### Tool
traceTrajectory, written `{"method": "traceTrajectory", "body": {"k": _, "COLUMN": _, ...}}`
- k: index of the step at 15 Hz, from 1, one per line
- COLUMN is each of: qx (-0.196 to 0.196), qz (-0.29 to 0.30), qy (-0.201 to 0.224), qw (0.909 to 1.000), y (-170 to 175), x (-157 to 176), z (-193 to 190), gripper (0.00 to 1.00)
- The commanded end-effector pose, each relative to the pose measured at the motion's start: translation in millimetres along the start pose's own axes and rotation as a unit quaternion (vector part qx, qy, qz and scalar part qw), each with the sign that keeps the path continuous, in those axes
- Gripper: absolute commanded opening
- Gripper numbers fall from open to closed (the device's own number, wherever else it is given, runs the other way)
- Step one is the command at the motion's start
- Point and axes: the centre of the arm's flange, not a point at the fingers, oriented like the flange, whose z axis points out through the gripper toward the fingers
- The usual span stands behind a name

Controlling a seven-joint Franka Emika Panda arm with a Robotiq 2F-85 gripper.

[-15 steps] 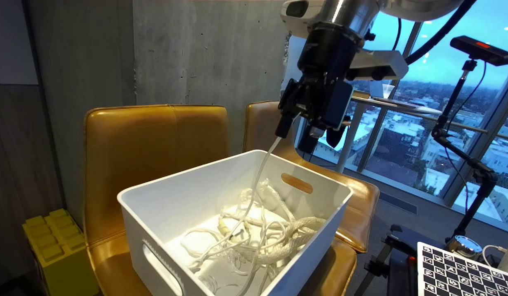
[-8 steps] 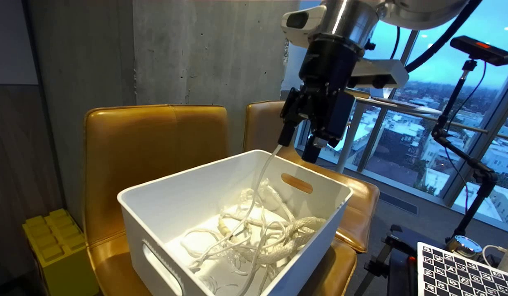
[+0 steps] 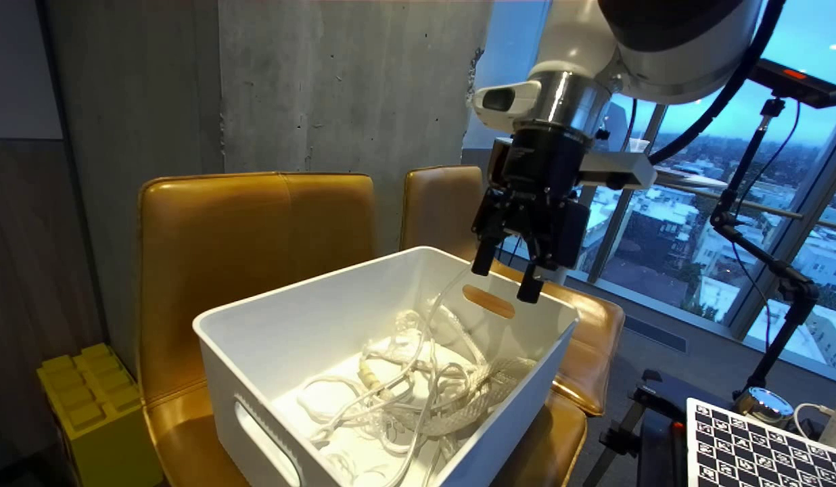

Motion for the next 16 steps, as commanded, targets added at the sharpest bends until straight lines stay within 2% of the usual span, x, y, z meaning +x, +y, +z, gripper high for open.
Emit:
{"method": "traceTrajectory", "body": {"k": 1, "qx": 0.046, "qz": -0.018, "qy": 0.010, "qw": 0.9987, "y": 6, "x": -22, "z": 19, "gripper": 1.00}}
{"method": "traceTrajectory", "body": {"k": 4, "qx": 0.094, "qz": -0.026, "qy": 0.005, "qw": 0.9952, "y": 14, "x": -33, "z": 47, "gripper": 1.00}}
{"method": "traceTrajectory", "body": {"k": 6, "qx": 0.113, "qz": -0.026, "qy": 0.001, "qw": 0.9933, "y": 22, "x": -39, "z": 62, "gripper": 1.00}}
{"method": "traceTrajectory", "body": {"k": 9, "qx": 0.113, "qz": -0.025, "qy": -0.004, "qw": 0.9932, "y": 37, "x": -47, "z": 72, "gripper": 1.00}}
{"method": "traceTrajectory", "body": {"k": 16, "qx": 0.117, "qz": -0.018, "qy": 0.000, "qw": 0.9930, "y": 58, "x": -57, "z": 56, "gripper": 1.00}}
